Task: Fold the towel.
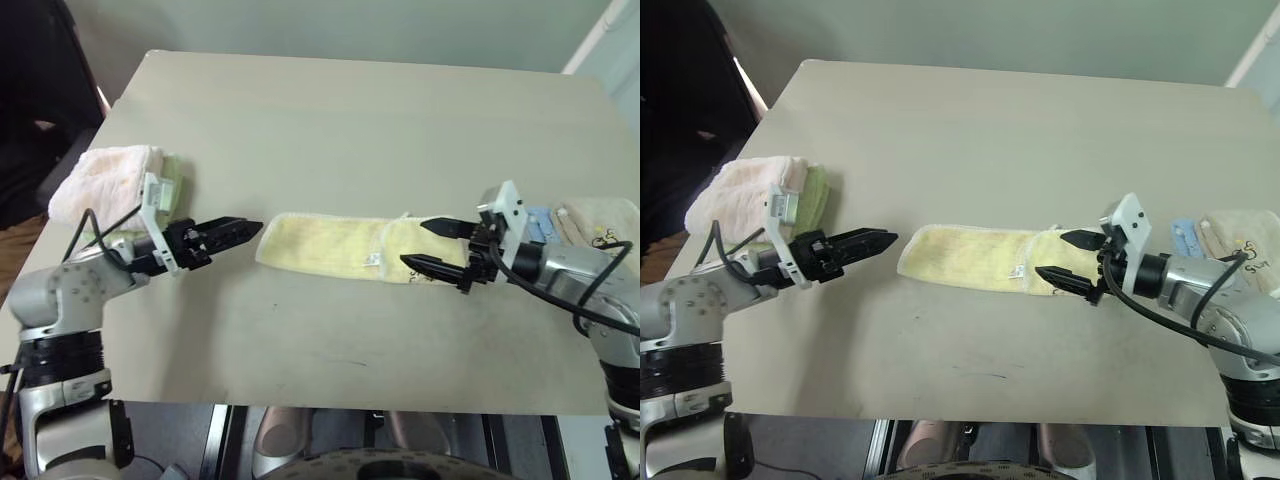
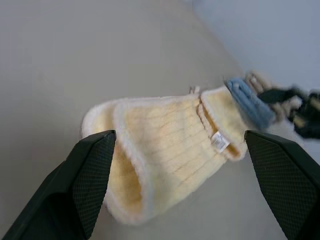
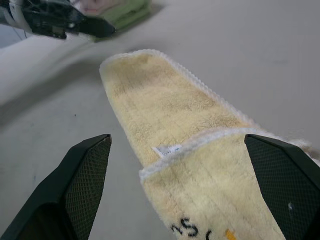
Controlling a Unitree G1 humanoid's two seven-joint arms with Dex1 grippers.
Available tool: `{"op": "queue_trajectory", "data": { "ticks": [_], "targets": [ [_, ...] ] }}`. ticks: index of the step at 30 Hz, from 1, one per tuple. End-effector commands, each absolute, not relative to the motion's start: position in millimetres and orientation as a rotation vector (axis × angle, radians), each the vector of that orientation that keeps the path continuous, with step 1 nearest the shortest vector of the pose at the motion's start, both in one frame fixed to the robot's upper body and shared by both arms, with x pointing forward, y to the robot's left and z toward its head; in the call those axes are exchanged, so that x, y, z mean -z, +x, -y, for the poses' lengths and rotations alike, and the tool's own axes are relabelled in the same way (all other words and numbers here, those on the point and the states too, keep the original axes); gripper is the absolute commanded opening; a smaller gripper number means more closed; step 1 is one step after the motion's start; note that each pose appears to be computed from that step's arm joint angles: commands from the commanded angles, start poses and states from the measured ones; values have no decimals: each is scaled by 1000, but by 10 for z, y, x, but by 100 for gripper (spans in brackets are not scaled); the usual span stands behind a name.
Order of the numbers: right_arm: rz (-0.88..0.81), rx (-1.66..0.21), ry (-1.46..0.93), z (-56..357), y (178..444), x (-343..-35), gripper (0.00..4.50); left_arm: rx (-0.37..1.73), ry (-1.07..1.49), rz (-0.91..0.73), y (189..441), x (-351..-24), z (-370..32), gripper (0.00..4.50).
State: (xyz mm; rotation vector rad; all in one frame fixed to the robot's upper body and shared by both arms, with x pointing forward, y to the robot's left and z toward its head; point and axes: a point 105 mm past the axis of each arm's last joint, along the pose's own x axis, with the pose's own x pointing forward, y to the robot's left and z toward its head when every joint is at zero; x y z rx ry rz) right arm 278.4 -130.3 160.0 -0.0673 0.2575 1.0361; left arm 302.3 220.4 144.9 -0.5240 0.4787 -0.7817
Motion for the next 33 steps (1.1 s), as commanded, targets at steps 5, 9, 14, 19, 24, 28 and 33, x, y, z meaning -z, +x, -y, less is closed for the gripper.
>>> {"op": "queue_trajectory", "data": {
  "ticks": [5,9,14,19,24,28,33],
  "targets": [
    [-217,-1001,-42,1328,2904,-1699,450,627,-703,-696,2902,-1333,-2323,445],
    [-226,-992,-28,1309,2907,-1668,450,632,-786,-692,2954,-1311,-2273,445],
    [-227,-968,-13,1311,2917,-1664,450,639,-887,-697,3054,-1243,-2140,445],
    [-192,-915,32,1354,2973,-1781,450,643,-954,-730,3136,-1165,-1993,445],
    [-194,-893,44,1386,2962,-1809,450,653,-998,-729,3138,-1178,-1977,445],
    [-204,-885,41,1395,2948,-1793,450,637,-997,-736,3137,-1185,-2006,445],
    [-208,-873,48,1409,2956,-1770,450,642,-1006,-729,3070,-1254,-2110,445]
  ]
}}
